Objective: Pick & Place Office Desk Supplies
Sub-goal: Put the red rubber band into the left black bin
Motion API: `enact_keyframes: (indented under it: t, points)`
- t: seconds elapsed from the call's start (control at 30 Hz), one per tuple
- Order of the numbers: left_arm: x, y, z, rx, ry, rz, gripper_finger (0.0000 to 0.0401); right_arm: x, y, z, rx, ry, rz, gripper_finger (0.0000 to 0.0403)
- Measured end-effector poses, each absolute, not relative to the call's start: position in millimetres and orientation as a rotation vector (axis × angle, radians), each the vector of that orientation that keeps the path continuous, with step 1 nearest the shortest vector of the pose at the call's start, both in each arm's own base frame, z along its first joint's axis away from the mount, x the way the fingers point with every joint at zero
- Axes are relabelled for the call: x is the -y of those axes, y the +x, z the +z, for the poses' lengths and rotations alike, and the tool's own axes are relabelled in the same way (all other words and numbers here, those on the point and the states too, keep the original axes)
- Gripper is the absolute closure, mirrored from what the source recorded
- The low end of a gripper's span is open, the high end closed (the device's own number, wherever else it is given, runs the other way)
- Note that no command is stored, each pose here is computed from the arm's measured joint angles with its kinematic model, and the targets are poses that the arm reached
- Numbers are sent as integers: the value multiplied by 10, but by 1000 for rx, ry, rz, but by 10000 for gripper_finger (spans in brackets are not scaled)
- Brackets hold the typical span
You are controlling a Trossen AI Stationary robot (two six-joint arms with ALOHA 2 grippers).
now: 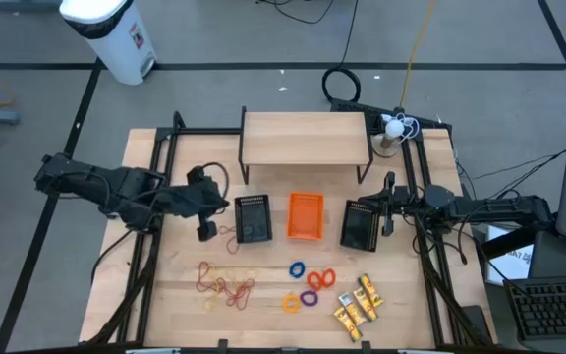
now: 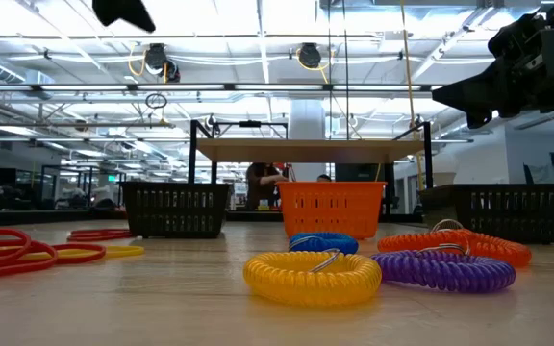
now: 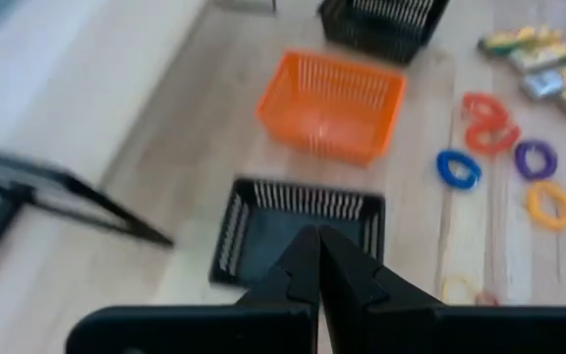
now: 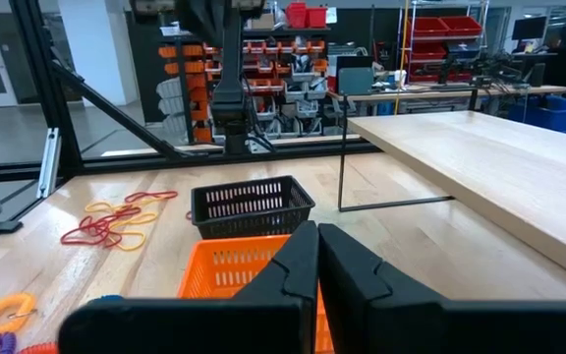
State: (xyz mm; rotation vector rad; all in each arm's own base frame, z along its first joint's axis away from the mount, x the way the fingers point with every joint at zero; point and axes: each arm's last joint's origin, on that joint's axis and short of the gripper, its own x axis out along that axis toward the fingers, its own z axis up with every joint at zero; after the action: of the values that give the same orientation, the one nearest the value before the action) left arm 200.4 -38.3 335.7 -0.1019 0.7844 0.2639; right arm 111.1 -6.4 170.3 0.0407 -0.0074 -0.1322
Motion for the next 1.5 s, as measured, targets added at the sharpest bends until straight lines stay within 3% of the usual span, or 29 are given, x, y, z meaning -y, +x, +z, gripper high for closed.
enact_keyframes:
  t: [0.2,0.33,0.5,0.73,0.9,1.2,1.33,1.5]
  points:
    - [415,2107,2801,-1103,-148,257,399,64,1111,1702,7,41,-132,399]
    - [461,2135,2347,-1284,-151,275,375,64,1111,1702,7,41,-131,399]
    - [489,2213,1924,-1399,-96,235,305,64,1111,1703,7,41,-131,399]
    - [479,2380,1667,-1445,54,139,182,64,1111,1703,7,41,-131,399]
    - [353,2449,1485,-1528,46,163,153,64,1111,1702,7,41,-131,399]
    - [134,2563,1291,-1586,-62,96,200,63,1112,1694,-1,41,-131,399]
    - [121,2572,1256,-1600,-76,87,263,63,1113,1691,-5,41,-131,399]
    - [138,2577,1250,-1595,-73,98,374,64,1114,1690,-6,41,-131,399]
